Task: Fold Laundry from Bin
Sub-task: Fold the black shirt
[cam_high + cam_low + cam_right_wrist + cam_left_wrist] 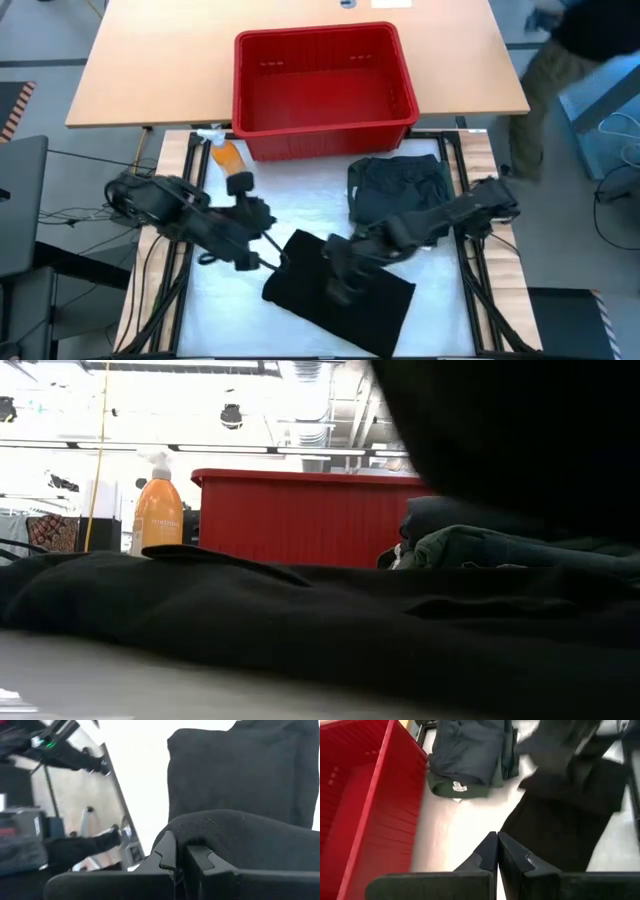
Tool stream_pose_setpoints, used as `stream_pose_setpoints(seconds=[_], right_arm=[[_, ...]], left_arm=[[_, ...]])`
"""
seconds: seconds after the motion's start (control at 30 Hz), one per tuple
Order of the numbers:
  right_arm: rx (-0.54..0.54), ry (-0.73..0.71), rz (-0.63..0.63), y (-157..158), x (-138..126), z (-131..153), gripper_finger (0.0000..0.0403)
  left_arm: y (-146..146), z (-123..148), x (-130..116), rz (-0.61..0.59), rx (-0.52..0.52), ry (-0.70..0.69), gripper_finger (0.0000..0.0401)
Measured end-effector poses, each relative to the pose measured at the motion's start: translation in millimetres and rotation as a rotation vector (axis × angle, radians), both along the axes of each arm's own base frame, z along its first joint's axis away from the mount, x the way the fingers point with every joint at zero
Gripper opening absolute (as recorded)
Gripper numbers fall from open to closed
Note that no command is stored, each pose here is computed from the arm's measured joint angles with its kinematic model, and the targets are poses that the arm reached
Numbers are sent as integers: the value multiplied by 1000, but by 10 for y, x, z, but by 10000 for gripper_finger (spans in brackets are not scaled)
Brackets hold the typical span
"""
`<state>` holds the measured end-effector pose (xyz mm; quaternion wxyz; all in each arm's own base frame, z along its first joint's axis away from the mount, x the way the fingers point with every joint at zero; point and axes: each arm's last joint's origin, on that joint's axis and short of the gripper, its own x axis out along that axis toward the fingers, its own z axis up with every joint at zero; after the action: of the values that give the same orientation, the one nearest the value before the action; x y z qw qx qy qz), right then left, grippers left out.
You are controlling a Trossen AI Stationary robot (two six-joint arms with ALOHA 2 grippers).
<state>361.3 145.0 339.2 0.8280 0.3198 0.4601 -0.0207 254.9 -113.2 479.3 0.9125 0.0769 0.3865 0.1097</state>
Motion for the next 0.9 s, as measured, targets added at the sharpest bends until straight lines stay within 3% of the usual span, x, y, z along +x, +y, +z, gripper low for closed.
stream_pose_setpoints(seconds=[0.23, 0.53, 0.7, 0.8, 0.9], right_arm=[[21, 27, -60, -283, 459, -413, 33], [70, 17, -165, -493, 723, -651, 44], [78, 2, -189, -567, 750, -641, 84], [125, 23, -244, -616, 758, -642, 121], [162, 33, -219, -675, 768, -640, 165]], left_arm=[[118, 236, -361, 23, -38, -111, 0], [109, 229, -357, 6, -30, -102, 0], [76, 146, -300, -5, -5, -63, 0], [76, 128, -298, -10, 9, -53, 0], [70, 118, -285, -11, 9, -50, 0]])
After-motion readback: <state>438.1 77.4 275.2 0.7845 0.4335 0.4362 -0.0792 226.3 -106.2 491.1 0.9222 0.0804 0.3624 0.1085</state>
